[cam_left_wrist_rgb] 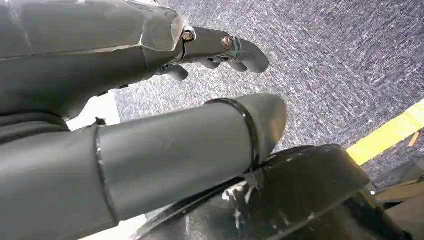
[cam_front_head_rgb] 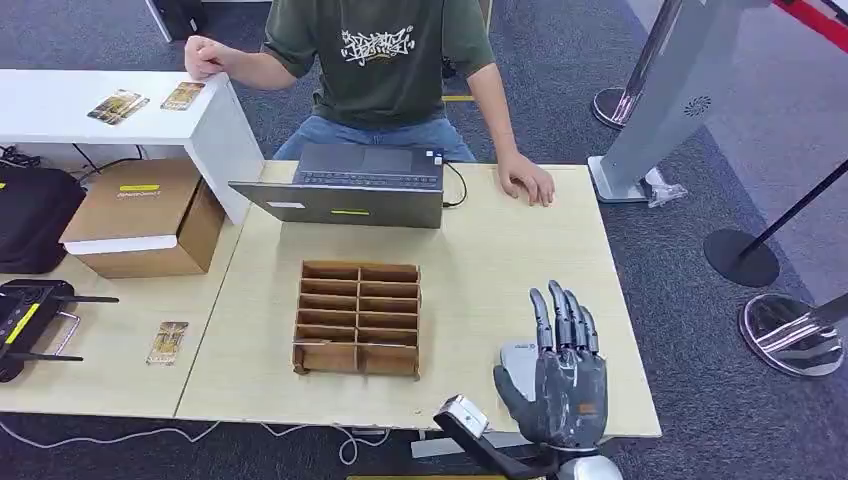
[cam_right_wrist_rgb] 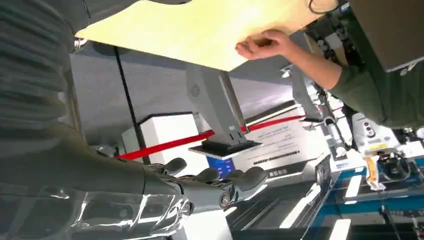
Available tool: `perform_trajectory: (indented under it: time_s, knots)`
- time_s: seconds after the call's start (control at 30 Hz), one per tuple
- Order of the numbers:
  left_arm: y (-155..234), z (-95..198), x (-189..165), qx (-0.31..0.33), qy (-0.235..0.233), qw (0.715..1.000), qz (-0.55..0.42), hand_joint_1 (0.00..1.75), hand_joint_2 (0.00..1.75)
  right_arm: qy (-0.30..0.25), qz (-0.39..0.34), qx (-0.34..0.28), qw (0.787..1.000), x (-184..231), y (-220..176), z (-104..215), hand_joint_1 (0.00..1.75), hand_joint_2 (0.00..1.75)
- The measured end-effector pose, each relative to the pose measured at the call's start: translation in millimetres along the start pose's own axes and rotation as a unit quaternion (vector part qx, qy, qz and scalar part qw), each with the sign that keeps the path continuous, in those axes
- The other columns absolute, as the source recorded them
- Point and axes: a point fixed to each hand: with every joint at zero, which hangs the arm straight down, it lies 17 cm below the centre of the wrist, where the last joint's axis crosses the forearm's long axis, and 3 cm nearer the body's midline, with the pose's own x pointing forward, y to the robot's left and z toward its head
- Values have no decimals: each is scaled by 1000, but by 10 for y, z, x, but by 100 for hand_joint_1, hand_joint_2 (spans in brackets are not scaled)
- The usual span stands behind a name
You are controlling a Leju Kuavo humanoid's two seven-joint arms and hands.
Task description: Pass the card to the sensor for recognition and then transmit it.
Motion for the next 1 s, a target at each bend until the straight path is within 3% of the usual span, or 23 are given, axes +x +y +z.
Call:
perform_trajectory:
  time_s: [0.73, 1.0]
  knots:
    - [-32, 8, 9, -7, 3, 1000, 11, 0, 0, -10, -16, 51, 999, 150, 468, 207, 0, 175]
    - [-13, 2, 32, -7, 2, 1000, 12, 0, 0, -48, -28, 71, 996, 305, 710, 215, 0, 175]
